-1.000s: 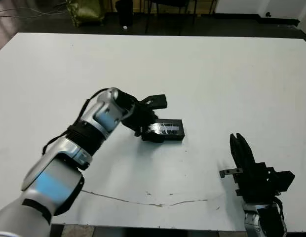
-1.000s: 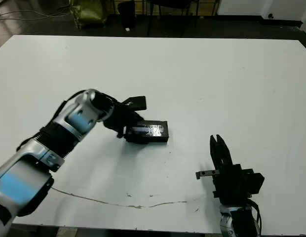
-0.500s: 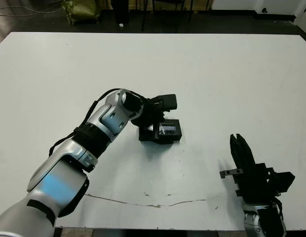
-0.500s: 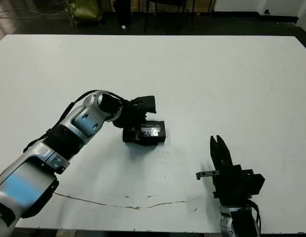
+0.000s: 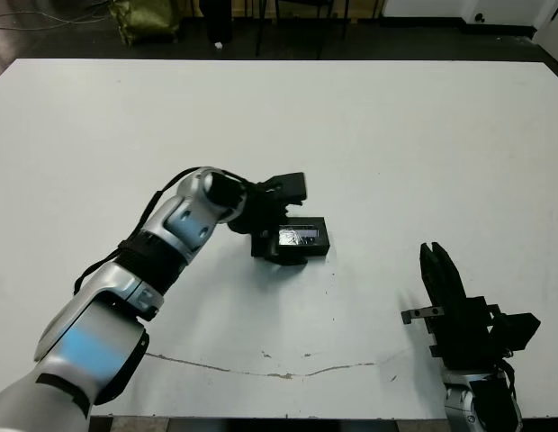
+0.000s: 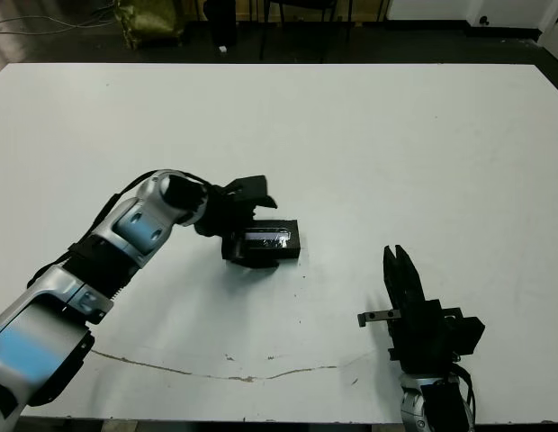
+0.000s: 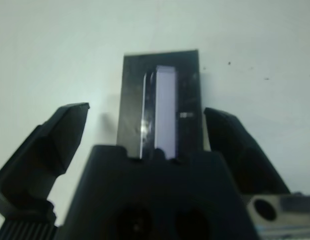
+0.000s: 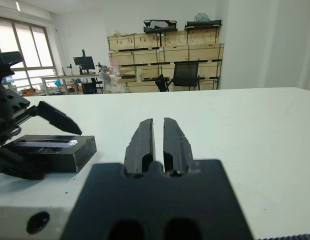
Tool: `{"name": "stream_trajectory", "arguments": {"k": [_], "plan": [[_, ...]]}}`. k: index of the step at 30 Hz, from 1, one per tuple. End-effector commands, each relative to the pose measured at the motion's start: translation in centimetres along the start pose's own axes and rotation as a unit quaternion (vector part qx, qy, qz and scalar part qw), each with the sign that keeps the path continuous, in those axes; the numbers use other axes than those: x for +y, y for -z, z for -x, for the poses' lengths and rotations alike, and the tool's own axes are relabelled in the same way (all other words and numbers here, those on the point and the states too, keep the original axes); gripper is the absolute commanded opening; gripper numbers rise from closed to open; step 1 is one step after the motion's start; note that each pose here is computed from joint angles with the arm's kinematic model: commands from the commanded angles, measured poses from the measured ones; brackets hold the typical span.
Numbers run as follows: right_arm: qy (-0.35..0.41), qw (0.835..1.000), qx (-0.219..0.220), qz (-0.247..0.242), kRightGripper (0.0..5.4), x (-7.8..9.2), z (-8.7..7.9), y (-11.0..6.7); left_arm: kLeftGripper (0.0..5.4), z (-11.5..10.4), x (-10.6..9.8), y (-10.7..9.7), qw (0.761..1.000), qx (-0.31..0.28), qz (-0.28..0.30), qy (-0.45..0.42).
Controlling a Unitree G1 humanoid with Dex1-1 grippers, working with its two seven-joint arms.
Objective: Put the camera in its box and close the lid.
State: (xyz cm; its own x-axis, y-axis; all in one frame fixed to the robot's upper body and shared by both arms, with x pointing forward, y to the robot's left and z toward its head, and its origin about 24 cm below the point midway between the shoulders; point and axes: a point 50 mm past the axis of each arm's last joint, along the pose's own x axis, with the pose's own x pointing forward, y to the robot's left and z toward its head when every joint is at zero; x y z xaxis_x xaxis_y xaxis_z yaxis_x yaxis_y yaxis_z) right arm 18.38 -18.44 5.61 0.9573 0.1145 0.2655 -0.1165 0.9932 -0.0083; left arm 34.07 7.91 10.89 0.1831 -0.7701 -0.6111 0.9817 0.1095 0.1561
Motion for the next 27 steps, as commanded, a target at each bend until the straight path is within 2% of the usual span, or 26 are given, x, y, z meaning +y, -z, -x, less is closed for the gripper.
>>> {"name": "stream_trajectory", "arguments": {"k": [1,4,11,16,21,23,25,27], "plan": [[0.0,1.0,0.014,-0.005,0.0,-0.2,0.3,0.6,5.38,1.1,0.1,0.4,0.998,-0.04,0.049,0.004],[0.001,1.0,0.015,0.002,0.0,-0.1,0.3,0.5,5.38,1.8,0.3,0.2,0.994,-0.077,0.073,0.005],[0.002,1.0,0.017,-0.004,0.0,-0.1,0.3,0.6,5.38,2.8,0.6,-0.2,0.988,-0.125,0.088,-0.005],[0.007,1.0,0.024,0.0,0.0,0.0,0.4,0.6,5.38,3.4,0.8,-0.6,0.98,-0.154,0.122,-0.003],[0.0,1.0,0.015,-0.012,0.0,0.1,0.3,0.6,5.38,4.2,0.8,-1.0,0.975,-0.186,0.122,-0.021],[0.003,1.0,0.02,-0.006,0.0,0.1,0.4,0.6,5.38,4.6,0.7,-1.2,0.966,-0.211,0.133,-0.061],[0.002,1.0,0.022,-0.004,0.0,0.0,0.4,0.5,5.38,5.1,0.1,-1.4,0.952,-0.233,0.118,-0.16],[0.002,1.0,0.02,0.0,0.0,0.0,0.4,0.5,5.16,5.4,-1.0,-1.9,0.921,-0.256,0.116,-0.27]]}}
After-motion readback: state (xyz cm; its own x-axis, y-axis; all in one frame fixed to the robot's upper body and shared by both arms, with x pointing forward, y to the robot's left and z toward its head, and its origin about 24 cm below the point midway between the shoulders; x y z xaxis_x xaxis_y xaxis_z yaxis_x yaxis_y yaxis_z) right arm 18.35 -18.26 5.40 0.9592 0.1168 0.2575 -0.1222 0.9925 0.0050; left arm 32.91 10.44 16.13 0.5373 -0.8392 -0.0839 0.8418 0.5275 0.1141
